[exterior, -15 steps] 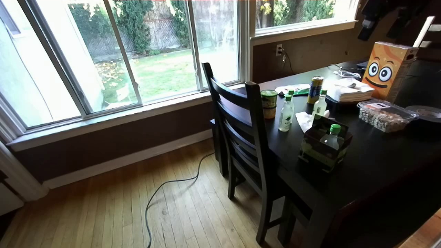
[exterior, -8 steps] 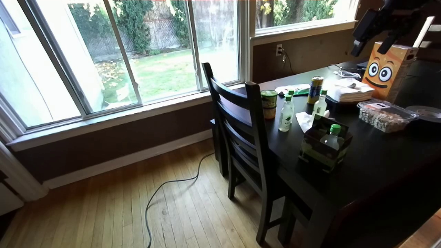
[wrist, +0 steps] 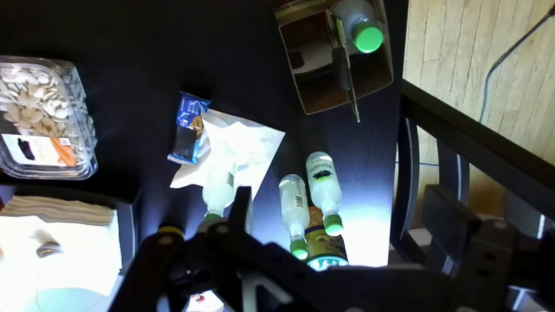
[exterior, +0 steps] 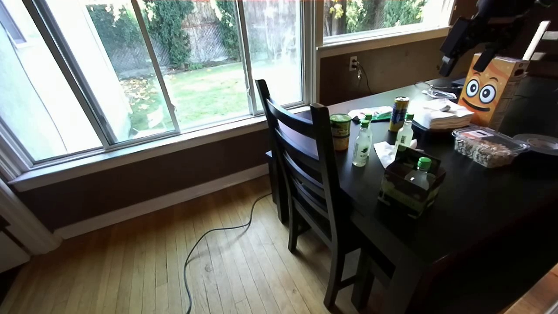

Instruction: Move the box backwards.

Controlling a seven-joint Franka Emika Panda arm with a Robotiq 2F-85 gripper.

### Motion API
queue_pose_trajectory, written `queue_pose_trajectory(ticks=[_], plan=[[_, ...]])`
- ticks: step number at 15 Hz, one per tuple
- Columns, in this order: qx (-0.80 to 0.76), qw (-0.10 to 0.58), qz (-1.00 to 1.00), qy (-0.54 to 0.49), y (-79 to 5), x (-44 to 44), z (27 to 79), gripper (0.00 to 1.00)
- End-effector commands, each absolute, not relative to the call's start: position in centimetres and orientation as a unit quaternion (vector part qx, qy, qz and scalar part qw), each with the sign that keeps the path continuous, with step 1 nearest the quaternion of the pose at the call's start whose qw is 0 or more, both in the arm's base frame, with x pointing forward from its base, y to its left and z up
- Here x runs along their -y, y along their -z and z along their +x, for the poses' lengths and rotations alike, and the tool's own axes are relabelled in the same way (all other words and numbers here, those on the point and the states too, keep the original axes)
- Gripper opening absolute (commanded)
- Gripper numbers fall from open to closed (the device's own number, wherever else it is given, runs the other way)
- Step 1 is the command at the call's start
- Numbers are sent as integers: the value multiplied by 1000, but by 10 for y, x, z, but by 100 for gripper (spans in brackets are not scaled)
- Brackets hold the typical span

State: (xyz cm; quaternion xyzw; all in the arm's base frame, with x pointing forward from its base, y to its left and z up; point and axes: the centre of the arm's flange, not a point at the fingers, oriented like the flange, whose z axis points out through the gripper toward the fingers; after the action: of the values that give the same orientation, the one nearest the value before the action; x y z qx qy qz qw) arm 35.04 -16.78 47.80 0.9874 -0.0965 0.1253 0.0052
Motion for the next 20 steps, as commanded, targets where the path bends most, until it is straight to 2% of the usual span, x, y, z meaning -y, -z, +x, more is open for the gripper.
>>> queue_pose_trajectory(ticks=[1, 11, 20], plan=[[103, 41, 992, -61, -443, 165, 382, 100], [58, 35, 996, 53, -351, 174, 428, 100], [-34, 19, 989, 142, -298, 163, 422, 100]])
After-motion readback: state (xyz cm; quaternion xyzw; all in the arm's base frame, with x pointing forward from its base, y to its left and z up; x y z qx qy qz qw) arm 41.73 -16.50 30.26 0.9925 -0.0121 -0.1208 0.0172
